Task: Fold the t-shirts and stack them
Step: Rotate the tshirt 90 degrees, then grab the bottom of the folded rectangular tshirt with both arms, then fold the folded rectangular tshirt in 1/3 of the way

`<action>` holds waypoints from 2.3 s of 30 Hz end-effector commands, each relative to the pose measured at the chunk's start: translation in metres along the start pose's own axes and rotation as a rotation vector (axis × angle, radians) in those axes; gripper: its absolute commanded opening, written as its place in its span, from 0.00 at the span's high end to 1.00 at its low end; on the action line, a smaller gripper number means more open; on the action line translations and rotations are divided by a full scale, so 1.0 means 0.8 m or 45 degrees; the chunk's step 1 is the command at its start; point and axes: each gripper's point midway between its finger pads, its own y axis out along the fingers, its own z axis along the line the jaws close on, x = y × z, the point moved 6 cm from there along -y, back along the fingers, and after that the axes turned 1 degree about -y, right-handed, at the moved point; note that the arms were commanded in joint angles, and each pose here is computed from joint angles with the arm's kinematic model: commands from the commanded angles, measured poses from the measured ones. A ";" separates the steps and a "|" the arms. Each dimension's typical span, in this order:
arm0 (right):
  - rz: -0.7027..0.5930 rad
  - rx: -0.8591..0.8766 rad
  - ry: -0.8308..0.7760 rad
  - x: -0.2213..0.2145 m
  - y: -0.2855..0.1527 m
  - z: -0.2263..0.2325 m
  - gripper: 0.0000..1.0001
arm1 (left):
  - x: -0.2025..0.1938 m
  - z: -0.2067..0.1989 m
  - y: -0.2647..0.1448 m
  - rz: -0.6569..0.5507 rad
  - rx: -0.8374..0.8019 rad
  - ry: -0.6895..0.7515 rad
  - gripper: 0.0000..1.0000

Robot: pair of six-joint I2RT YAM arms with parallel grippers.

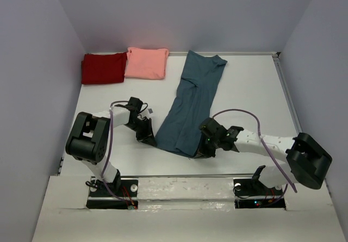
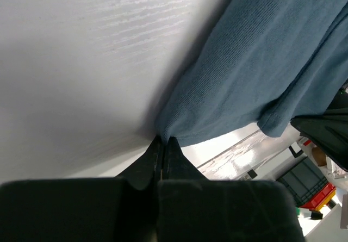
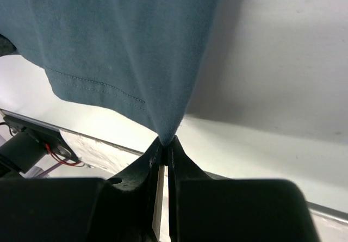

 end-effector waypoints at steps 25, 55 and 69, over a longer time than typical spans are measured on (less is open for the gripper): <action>0.163 -0.213 -0.129 -0.045 -0.072 -0.070 1.00 | -0.102 -0.132 0.022 0.102 -0.126 0.042 1.00; -0.082 -0.235 -0.153 -0.014 -0.139 -0.048 1.00 | -0.072 -0.159 -0.011 0.033 -0.045 0.114 1.00; -0.187 -0.267 -0.168 0.021 -0.151 -0.031 1.00 | -0.023 -0.165 -0.040 -0.050 -0.044 0.122 1.00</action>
